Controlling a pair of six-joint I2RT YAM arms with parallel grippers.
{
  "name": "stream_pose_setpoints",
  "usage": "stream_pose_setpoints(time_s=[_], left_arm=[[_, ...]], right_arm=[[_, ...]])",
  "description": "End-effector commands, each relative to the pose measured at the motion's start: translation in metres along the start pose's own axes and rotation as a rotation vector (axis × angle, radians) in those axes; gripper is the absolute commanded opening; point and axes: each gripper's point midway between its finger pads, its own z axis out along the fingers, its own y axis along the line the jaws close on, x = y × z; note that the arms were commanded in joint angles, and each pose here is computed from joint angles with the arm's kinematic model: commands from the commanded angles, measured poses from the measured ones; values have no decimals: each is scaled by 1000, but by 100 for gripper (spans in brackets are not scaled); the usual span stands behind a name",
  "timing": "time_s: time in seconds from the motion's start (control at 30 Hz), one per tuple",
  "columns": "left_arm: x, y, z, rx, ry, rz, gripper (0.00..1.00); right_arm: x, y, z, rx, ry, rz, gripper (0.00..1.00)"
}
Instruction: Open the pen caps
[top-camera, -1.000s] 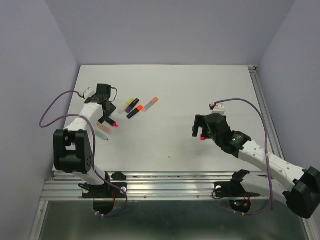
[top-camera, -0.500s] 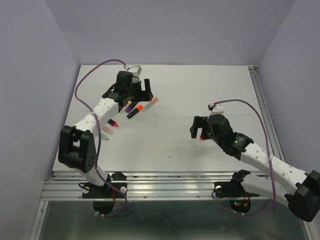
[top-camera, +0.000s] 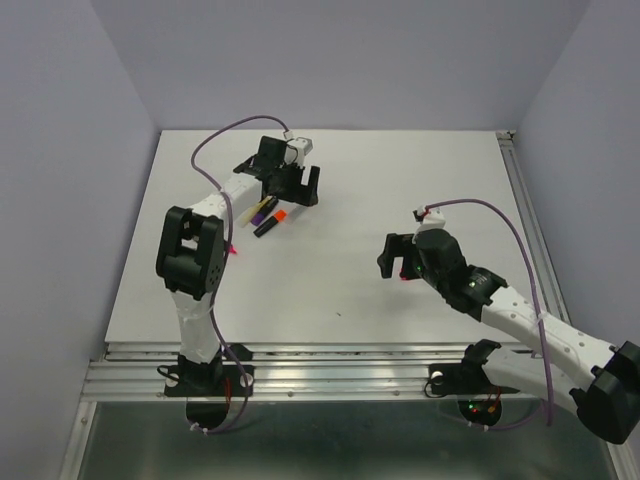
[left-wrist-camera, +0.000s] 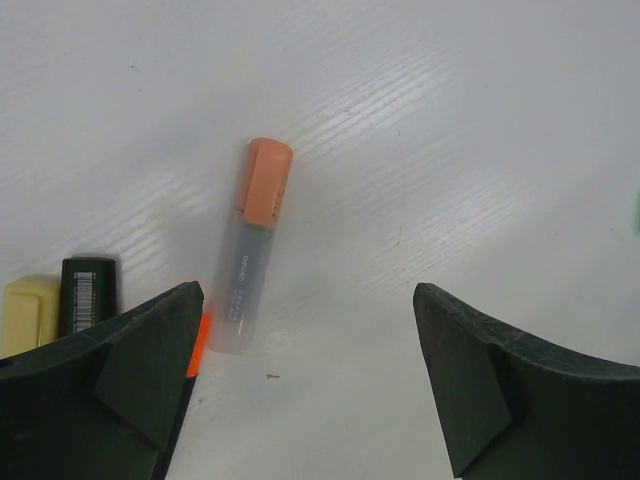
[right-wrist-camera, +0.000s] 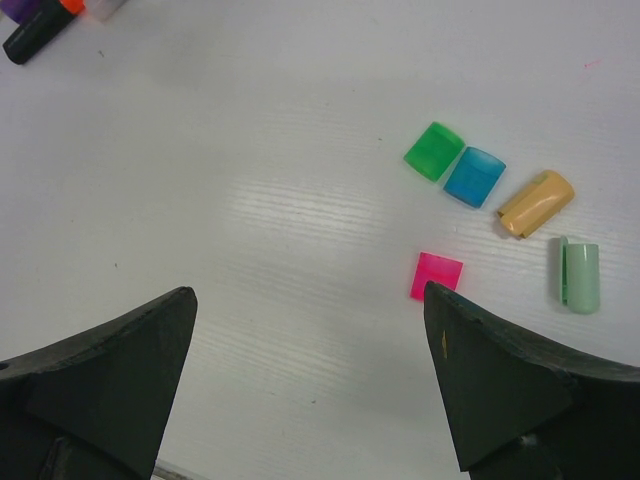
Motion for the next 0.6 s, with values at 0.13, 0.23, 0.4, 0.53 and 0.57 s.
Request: stream_pose_setpoints(time_s=[0.13,0.23,0.4,0.53,0.57], left_arm=[[3,14,20,-24,51,46,99],[9,16,25,-22,69,42,96],[17,24,31,-54,89,45,91],[30,26,36,-59,114,45,85],[31,27,37,-65,115,45,85]], right_arm=[[-2,-2,5,4,-21,3,100],[-2,-3,5,9,-22,3,100],[1,-1,7,4,-11,2,100],[1,-2,7,5,-9,0,100],[1,-1,7,4,-8,0,100]])
